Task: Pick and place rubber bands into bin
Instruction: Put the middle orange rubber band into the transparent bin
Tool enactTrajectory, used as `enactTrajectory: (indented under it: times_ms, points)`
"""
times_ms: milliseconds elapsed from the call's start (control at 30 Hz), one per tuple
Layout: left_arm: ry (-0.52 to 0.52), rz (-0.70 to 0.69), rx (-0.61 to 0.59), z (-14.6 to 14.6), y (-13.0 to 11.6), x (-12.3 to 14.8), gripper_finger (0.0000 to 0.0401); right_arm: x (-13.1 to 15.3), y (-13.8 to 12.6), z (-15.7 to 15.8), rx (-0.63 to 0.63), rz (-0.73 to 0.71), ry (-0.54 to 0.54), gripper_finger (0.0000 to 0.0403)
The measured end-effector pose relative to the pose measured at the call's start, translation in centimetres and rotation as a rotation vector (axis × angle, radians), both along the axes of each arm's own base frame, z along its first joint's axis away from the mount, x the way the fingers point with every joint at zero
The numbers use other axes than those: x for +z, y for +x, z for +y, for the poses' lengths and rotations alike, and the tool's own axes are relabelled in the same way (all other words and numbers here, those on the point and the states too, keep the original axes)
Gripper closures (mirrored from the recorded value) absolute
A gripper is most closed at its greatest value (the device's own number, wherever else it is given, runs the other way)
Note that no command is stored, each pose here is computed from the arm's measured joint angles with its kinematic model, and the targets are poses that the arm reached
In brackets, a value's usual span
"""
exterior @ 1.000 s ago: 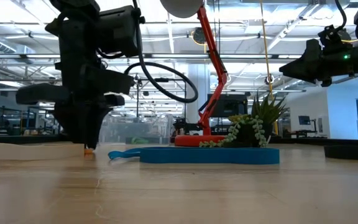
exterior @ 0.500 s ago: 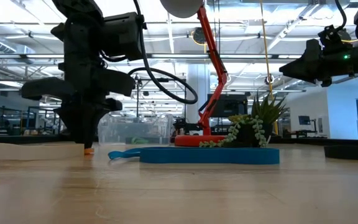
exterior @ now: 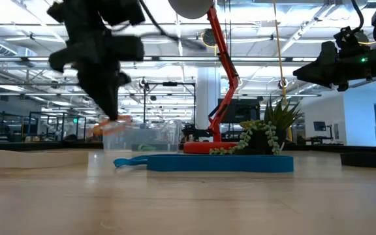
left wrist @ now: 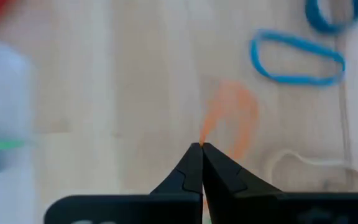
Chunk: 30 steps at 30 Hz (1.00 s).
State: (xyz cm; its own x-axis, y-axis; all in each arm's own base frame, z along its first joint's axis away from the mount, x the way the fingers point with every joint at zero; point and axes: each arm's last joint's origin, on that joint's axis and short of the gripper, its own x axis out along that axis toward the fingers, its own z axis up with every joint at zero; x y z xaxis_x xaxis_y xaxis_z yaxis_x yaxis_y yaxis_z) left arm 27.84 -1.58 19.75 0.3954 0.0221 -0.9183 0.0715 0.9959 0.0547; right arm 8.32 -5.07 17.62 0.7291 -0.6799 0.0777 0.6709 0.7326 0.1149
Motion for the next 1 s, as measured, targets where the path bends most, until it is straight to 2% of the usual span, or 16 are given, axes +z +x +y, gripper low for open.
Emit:
enactTrajectory:
  times_ms: [200, 400, 500, 633, 800, 1000]
  points:
    - [0.119, -0.189, 0.107, 0.6, -2.6, 4.9, 0.0399, 0.0, 0.0, 0.0, -0.001, 0.000, 0.000, 0.0261]
    - [0.322, -0.409, 0.358, 1.7, -5.8, 9.2, 0.0400, 0.0, 0.0, 0.0, -0.001, 0.000, 0.000, 0.0261]
    - [0.375, -0.489, 0.455, 2.0, -7.2, 10.6, 0.0400, 0.0, 0.0, 0.0, -0.001, 0.001, 0.000, 0.0261]
    - [0.405, -0.554, 0.520, 2.3, -7.8, 11.5, 0.0400, 0.0, 0.0, 0.0, 0.000, 0.000, 0.000, 0.0261]
    - [0.466, -0.607, 0.629, 3.6, -7.0, 11.8, 0.0400, 0.0, 0.0, 0.0, -0.002, 0.004, -0.004, 0.0261]
    - [0.528, -0.504, 0.690, 6.6, -5.2, 10.1, 0.0400, 0.0, 0.0, 0.0, -0.004, 0.005, -0.005, 0.0261]
